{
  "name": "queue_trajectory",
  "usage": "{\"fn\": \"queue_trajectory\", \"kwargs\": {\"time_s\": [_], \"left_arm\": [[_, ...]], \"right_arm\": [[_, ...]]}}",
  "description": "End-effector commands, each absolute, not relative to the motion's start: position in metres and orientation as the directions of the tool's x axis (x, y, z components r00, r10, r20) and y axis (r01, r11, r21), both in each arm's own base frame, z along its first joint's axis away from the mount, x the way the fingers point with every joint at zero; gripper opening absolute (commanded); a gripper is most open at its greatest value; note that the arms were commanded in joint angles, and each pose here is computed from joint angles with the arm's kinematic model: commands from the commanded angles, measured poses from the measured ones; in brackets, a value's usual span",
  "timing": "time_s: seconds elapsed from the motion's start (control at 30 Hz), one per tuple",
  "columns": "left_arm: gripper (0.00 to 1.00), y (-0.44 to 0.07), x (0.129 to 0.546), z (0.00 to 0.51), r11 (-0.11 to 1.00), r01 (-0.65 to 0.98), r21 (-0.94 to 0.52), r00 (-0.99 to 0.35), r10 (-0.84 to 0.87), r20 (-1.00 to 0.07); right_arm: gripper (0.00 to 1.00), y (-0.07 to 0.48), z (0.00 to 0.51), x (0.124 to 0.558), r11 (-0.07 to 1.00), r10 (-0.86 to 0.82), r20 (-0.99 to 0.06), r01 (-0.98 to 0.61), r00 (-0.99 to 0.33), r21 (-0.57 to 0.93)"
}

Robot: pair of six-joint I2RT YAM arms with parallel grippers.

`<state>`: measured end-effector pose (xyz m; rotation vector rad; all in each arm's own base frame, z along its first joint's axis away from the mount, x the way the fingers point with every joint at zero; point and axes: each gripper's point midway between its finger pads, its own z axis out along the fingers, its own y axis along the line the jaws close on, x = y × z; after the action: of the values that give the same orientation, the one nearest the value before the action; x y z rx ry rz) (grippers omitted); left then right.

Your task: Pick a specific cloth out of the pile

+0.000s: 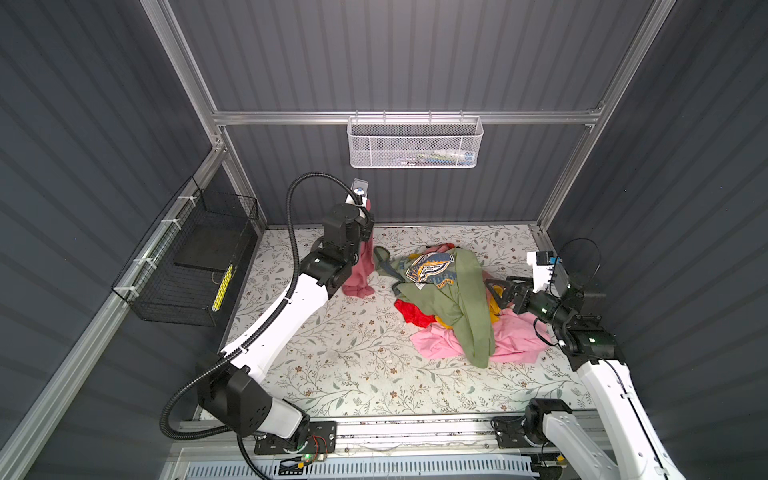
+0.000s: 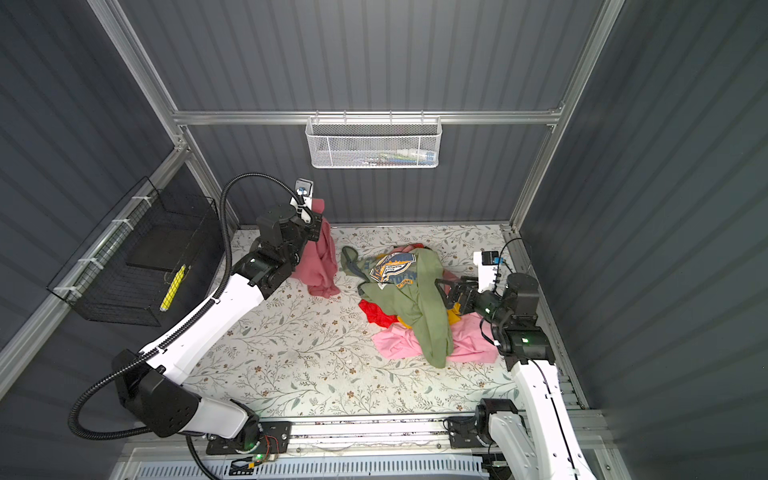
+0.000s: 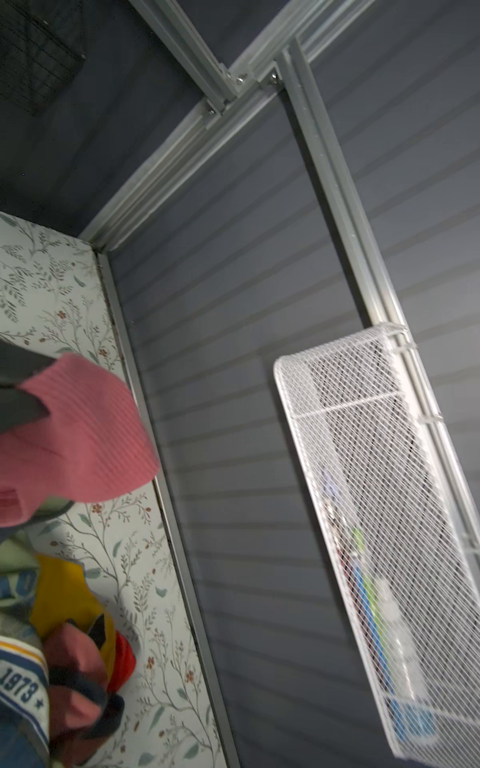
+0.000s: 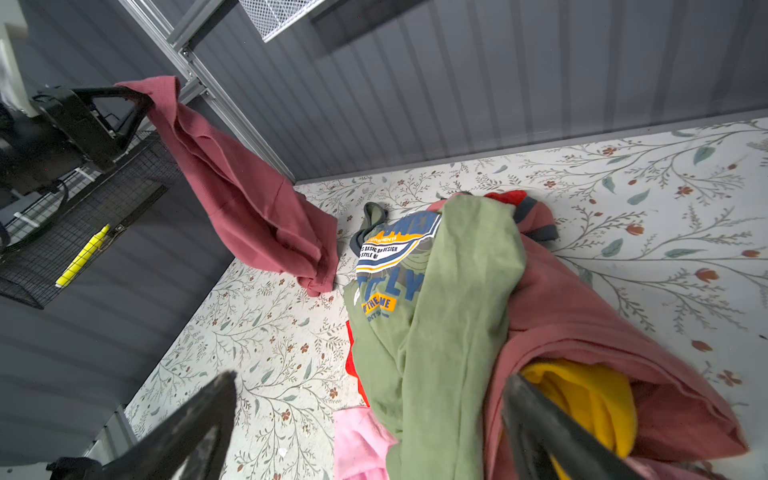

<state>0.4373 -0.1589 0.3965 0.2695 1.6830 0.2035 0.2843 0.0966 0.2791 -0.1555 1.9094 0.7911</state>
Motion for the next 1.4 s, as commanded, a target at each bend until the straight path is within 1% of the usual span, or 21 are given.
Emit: {"fn": "queue_trajectory", "kwargs": {"time_s": [0.0, 0.13, 0.3, 0.43, 0.53, 0.7, 0.83, 0.97, 1.03, 1.17, 1.27, 1.3, 1.37], "left_arm": [[0.00, -0.122, 0.422, 0.396, 0.967, -0.026, 0.255, -0.150, 0.249, -0.957], [0.00, -0.091, 0.413, 0.376, 0.967, -0.078, 0.241, -0.218, 0.219, -0.951], [0.00, -0.050, 0.412, 0.341, 0.938, -0.182, 0.294, -0.333, 0.222, -0.916], [0.00, -0.015, 0.411, 0.327, 0.908, -0.275, 0.317, -0.389, 0.196, -0.900], [0.00, -0.001, 0.410, 0.323, 0.890, -0.304, 0.340, -0.409, 0.200, -0.890], [0.00, 0.012, 0.405, 0.309, 0.842, -0.324, 0.433, -0.468, 0.255, -0.846], [0.00, 0.006, 0.408, 0.277, 0.848, -0.260, 0.462, -0.531, 0.274, -0.802], [0.00, -0.018, 0.423, 0.252, 0.906, -0.151, 0.395, -0.547, 0.257, -0.797], [0.00, -0.027, 0.434, 0.248, 0.923, -0.130, 0.362, -0.543, 0.239, -0.805], [0.00, -0.053, 0.465, 0.237, 0.950, -0.044, 0.309, -0.534, 0.239, -0.811], [0.00, -0.070, 0.497, 0.229, 0.952, -0.001, 0.306, -0.541, 0.257, -0.801], [0.00, -0.079, 0.509, 0.235, 0.955, 0.020, 0.297, -0.529, 0.262, -0.807], [0.00, -0.097, 0.525, 0.223, 0.949, 0.073, 0.306, -0.546, 0.295, -0.784]], "right_arm": [[0.99, 0.103, 0.278, 0.283, 0.760, 0.217, -0.858, -0.470, -0.466, 0.448], [0.99, 0.105, 0.278, 0.285, 0.755, 0.218, -0.856, -0.475, -0.468, 0.452], [0.99, 0.108, 0.279, 0.286, 0.753, 0.209, -0.858, -0.483, -0.469, 0.448], [0.99, 0.109, 0.276, 0.285, 0.761, 0.196, -0.859, -0.479, -0.473, 0.437], [0.99, 0.109, 0.275, 0.285, 0.767, 0.188, -0.860, -0.476, -0.474, 0.430], [0.99, 0.110, 0.273, 0.285, 0.772, 0.179, -0.861, -0.474, -0.476, 0.423], [0.99, 0.112, 0.271, 0.287, 0.771, 0.175, -0.859, -0.476, -0.482, 0.423], [0.99, 0.115, 0.270, 0.288, 0.769, 0.167, -0.857, -0.479, -0.488, 0.423], [0.99, 0.116, 0.268, 0.289, 0.770, 0.164, -0.855, -0.477, -0.493, 0.423], [0.99, 0.119, 0.266, 0.288, 0.774, 0.153, -0.852, -0.476, -0.500, 0.419], [0.99, 0.120, 0.266, 0.288, 0.777, 0.148, -0.853, -0.475, -0.501, 0.414], [0.99, 0.121, 0.268, 0.288, 0.775, 0.149, -0.853, -0.477, -0.500, 0.415], [0.99, 0.123, 0.269, 0.288, 0.775, 0.147, -0.853, -0.477, -0.500, 0.414]]}}
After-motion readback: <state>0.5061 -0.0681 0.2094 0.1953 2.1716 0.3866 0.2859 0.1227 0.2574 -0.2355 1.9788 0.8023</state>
